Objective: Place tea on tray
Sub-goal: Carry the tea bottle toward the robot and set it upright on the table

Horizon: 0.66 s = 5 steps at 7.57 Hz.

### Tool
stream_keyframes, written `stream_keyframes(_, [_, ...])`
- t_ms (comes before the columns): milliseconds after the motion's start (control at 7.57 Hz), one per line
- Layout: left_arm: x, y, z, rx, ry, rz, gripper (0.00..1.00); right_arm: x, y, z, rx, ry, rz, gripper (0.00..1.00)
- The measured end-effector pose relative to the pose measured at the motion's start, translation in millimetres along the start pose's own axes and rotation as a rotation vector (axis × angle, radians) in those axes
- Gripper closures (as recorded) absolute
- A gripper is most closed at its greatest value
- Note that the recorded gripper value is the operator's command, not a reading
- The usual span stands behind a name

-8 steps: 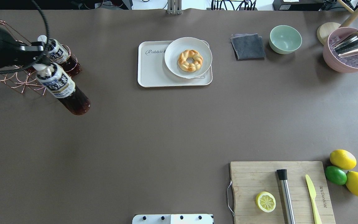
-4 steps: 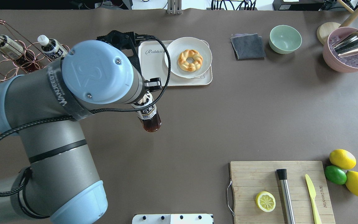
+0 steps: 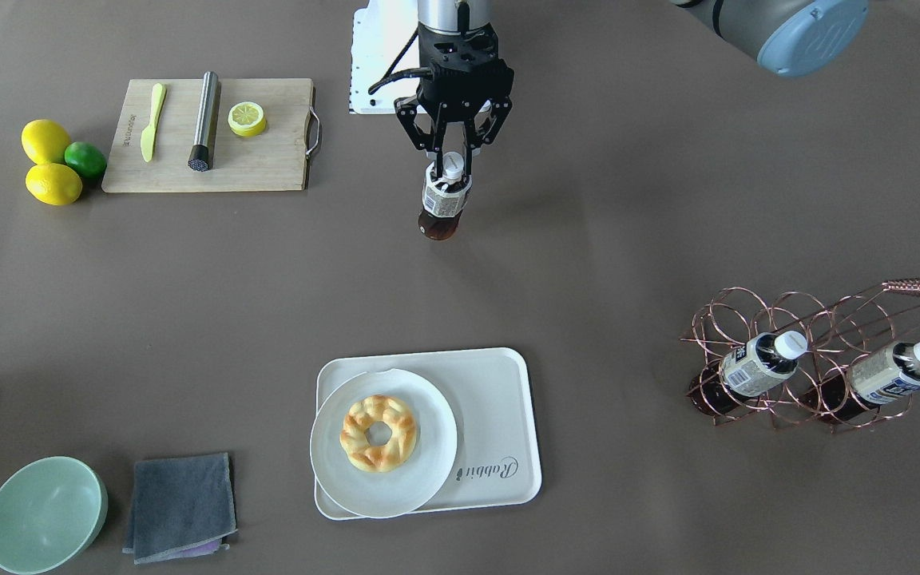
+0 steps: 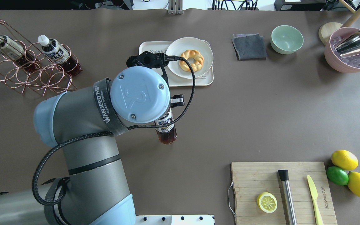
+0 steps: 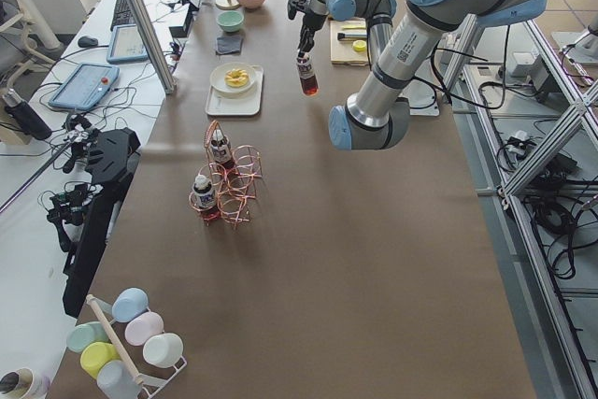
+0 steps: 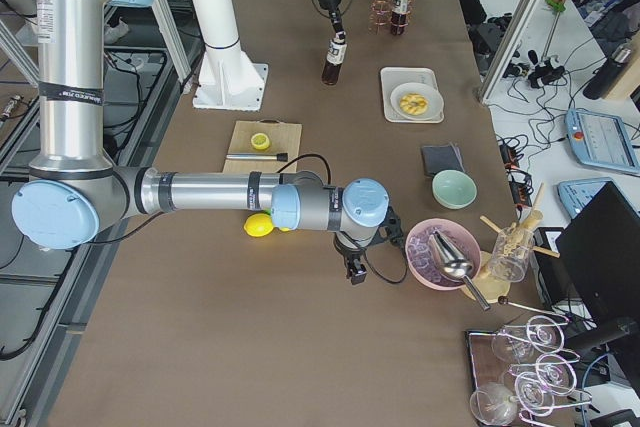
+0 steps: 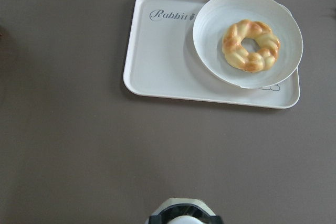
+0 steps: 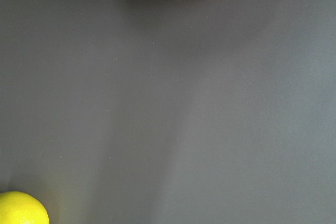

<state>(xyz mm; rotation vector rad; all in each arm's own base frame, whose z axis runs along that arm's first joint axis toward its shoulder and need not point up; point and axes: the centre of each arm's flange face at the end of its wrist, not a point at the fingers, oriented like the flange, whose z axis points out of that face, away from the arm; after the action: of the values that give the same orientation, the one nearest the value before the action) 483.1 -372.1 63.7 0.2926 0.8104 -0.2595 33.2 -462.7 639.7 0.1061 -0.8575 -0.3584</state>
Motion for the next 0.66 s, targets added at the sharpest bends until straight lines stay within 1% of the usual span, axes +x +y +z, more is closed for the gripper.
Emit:
stream_keyframes(264, [5,12,3,0.007,0.003,0.017,1.00,-1,0,1,-0.002,-0.001,-0.001,0.00])
stream_keyframes(661, [9,21,7,0.015,0.009,0.027,1.00,-2,-1,1,-0.002,-0.001,-0.007,0.00])
